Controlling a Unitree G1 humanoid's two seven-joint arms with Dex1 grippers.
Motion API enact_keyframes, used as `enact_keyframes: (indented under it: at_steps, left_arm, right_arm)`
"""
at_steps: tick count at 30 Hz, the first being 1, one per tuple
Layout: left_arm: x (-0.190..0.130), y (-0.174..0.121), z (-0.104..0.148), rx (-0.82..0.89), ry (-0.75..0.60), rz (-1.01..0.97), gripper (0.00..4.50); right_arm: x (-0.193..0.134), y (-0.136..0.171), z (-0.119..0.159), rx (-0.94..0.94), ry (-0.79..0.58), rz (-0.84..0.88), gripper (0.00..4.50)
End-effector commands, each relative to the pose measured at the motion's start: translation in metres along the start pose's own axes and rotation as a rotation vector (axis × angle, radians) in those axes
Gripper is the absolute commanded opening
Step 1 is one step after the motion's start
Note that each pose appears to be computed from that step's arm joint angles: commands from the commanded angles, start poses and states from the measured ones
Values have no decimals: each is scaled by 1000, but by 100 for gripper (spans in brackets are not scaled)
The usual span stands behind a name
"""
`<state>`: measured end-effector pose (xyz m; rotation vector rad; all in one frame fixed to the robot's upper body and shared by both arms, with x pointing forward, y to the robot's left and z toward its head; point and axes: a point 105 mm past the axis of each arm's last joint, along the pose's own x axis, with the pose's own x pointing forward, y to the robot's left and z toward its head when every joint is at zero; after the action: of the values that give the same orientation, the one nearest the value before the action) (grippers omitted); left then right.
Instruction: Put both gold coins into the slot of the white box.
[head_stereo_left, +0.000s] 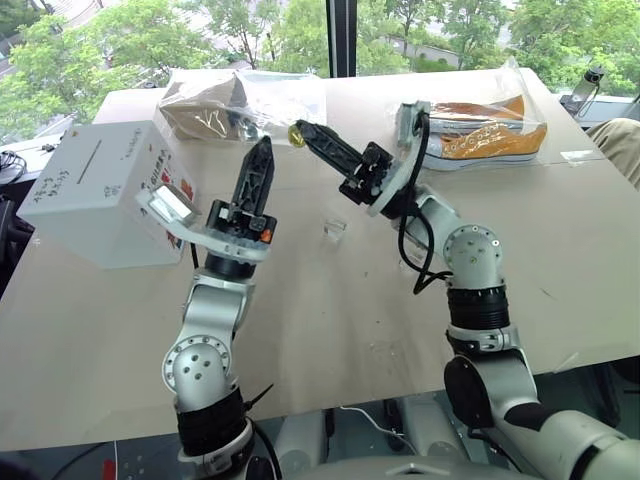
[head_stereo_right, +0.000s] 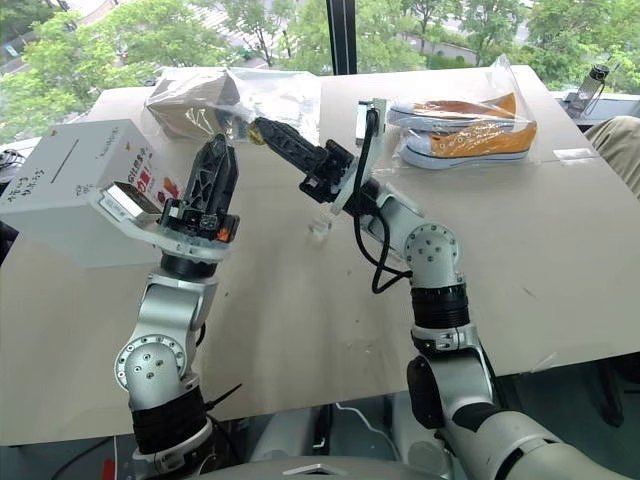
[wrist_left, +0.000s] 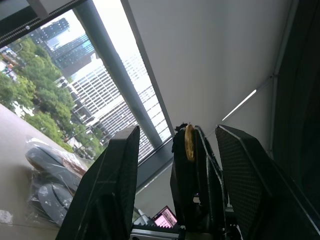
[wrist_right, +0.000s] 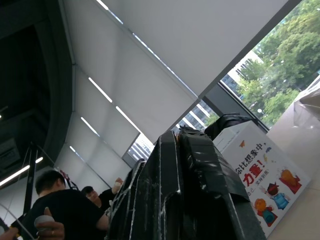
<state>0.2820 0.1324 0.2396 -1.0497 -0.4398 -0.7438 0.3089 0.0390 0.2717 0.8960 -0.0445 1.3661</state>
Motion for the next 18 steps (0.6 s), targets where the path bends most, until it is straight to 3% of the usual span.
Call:
enact_keyframes:
  at_steps: [1,2,5,9,18]
  left_arm:
    - [3,-10,-4,-18,7,-57,247]
    - [3,-10,-5,-18,9,-60,247]
    - [2,-13,-7,-25,11,-77,166]
    - [0,-19,-9,-34,12,-105,3]
    - [-2,-18,-6,-36,-12,-113,3]
  right_arm:
    - [8,26,-9,48,-16,133,0]
    - [8,26,-9,49,-16,134,0]
    - [8,26,-9,49,-16,134,0]
    - [9,26,-9,51,-13,131,0]
    - [10,24,-13,52,2,115,0]
